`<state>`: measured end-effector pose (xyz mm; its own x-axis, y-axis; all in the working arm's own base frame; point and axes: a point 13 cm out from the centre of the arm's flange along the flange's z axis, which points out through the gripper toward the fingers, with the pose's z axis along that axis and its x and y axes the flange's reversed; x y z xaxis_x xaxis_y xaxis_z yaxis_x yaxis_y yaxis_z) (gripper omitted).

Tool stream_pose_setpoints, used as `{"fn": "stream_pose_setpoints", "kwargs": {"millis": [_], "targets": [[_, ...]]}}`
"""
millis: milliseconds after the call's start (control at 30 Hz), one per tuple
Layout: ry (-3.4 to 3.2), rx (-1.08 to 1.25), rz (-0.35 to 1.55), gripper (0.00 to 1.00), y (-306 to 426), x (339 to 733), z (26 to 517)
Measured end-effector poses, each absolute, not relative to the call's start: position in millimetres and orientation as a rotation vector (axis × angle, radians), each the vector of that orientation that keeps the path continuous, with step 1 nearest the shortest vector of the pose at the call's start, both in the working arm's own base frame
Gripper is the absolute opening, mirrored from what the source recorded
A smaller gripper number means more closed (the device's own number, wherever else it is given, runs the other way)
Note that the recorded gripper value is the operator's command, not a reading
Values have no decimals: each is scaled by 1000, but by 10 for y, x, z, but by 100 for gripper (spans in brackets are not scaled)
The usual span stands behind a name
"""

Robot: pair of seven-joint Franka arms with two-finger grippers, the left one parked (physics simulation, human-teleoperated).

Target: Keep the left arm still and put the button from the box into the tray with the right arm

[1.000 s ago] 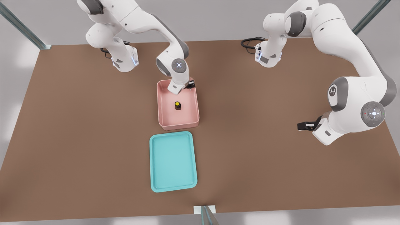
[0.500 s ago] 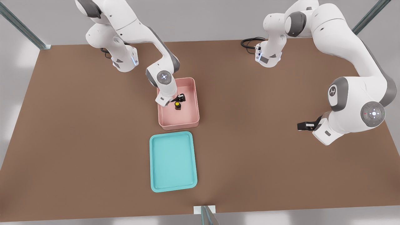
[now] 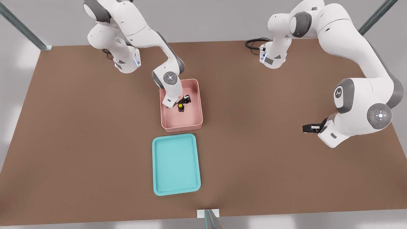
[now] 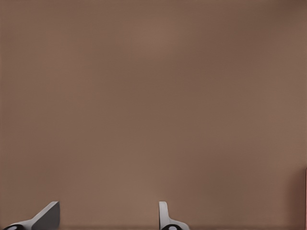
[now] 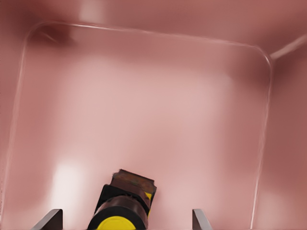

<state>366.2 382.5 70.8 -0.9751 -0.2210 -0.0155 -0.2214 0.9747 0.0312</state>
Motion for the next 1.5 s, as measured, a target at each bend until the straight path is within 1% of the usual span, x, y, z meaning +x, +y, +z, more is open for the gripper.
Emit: {"fn": "stream_pose_setpoints", "kwargs": {"millis": [200,233,267,300,367,400,500,533,667,800,867,967,1033,1100,1167,1267,1367,1400,1500], "targets": [[3095,-361,45,100,3813,3664,552],[3091,-361,48,98,3817,3673,551],[3088,-362,51,89,3822,3680,552],[3084,-363,54,69,3828,3687,554],[3079,-365,60,56,3838,3696,559],[3077,-366,62,50,3842,3700,562],[3071,-367,72,48,3867,3712,585],[3069,-367,75,45,3879,3716,596],[3053,-374,120,45,4051,3719,772],[3011,-365,218,45,4388,3957,1449],[2994,-317,236,45,4376,4304,1793],[2962,-192,228,45,4072,5133,2217],[2930,-201,222,45,4202,5572,2447],[2927,-217,177,45,4254,5930,2348],[2948,-197,127,45,4028,6242,2122],[2991,-149,101,45,3657,6537,1741],[2980,-178,105,45,3623,6787,1536],[2974,-188,110,100,3617,6851,1514],[2968,-196,128,100,3546,6955,1510]]}}
